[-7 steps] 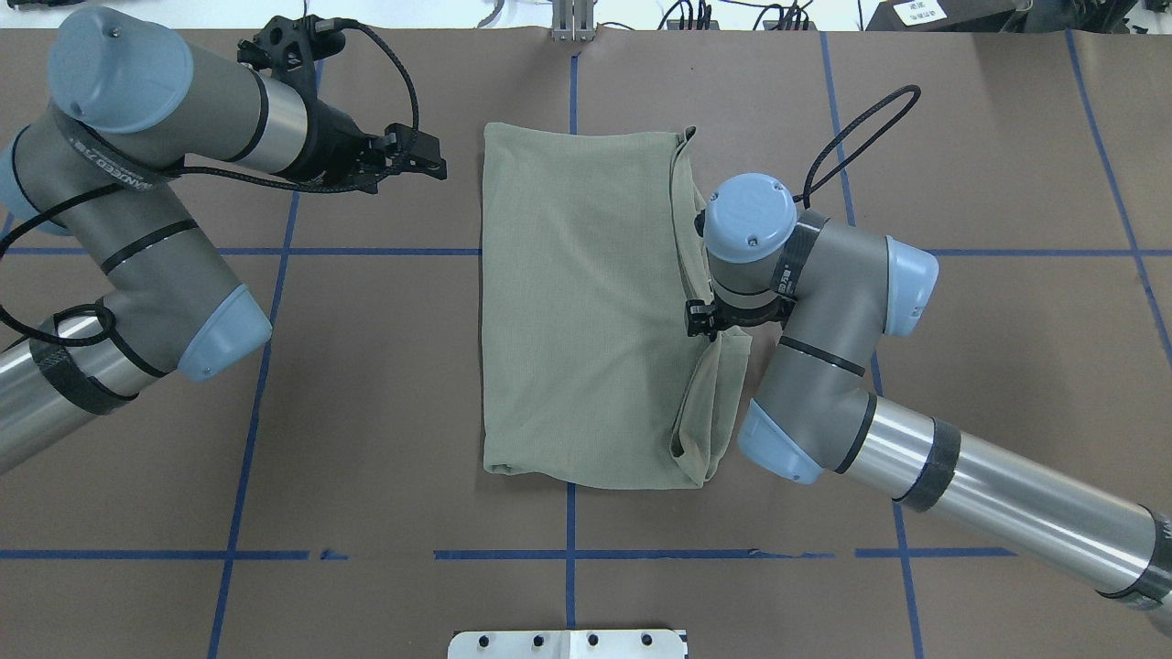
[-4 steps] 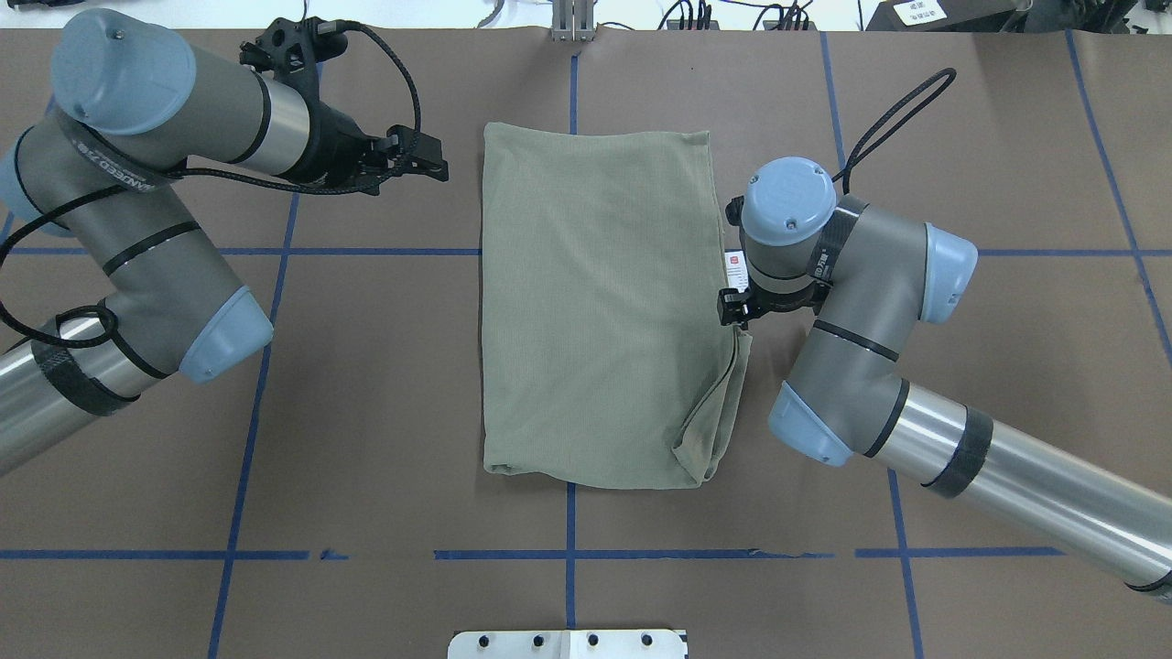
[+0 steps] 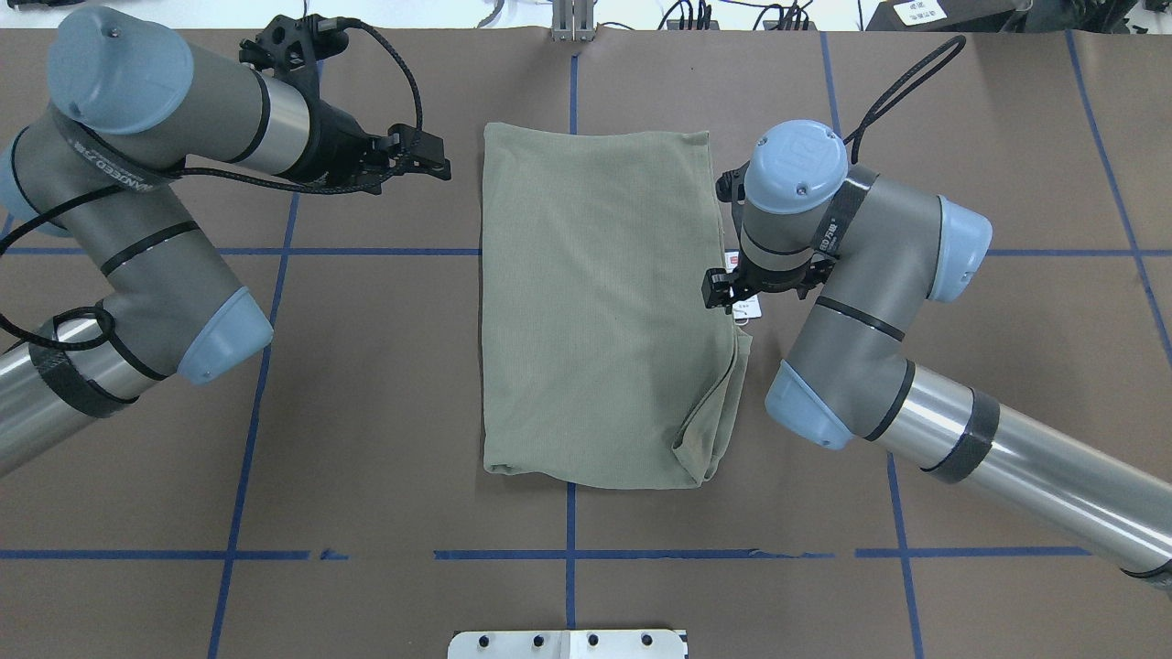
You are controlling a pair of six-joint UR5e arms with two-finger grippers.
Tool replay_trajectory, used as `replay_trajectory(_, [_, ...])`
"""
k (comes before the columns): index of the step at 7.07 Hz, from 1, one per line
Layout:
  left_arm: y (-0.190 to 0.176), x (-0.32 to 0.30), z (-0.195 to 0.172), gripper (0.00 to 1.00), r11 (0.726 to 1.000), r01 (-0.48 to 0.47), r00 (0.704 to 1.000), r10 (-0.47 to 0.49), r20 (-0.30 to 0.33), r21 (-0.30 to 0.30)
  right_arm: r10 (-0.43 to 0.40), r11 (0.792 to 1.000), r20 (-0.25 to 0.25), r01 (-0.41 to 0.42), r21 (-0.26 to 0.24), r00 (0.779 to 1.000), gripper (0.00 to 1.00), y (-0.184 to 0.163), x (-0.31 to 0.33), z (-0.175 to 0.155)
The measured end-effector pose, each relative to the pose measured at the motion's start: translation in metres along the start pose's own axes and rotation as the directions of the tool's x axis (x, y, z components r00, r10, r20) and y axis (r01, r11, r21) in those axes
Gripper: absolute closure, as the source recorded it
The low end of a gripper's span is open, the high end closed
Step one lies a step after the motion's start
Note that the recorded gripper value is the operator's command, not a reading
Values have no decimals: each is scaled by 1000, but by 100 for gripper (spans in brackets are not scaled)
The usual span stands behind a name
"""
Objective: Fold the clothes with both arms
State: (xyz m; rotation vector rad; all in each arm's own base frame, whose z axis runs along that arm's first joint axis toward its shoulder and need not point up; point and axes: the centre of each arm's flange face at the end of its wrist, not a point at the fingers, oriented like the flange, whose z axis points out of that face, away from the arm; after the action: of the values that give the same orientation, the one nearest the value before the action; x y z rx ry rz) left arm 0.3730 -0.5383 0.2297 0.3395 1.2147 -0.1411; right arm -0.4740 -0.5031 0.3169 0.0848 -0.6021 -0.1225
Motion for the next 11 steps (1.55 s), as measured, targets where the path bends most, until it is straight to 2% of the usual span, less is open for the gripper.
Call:
replay_trajectory(2, [1,1,-2,0,1000,-3,1000,3,-4,1,8,1000,40,-8,9,999,0,16,-29,-15])
replay_trajectory(5, [3,-5,-1,0,1000,-2,1000,2,4,-7,60,998,79,-59,-13,995,0,65,-77,-15])
replay_trajectory(8, [5,-9,4,0,1000,1,1000,0,12,-13,37,998,53,-35,-48,998,0,110,-105,6])
replay_trajectory(11, [5,-9,5,0,1000,1,1000,-1,13,-15,20,995,-4,-20,-100,1000,0,142,-105,4])
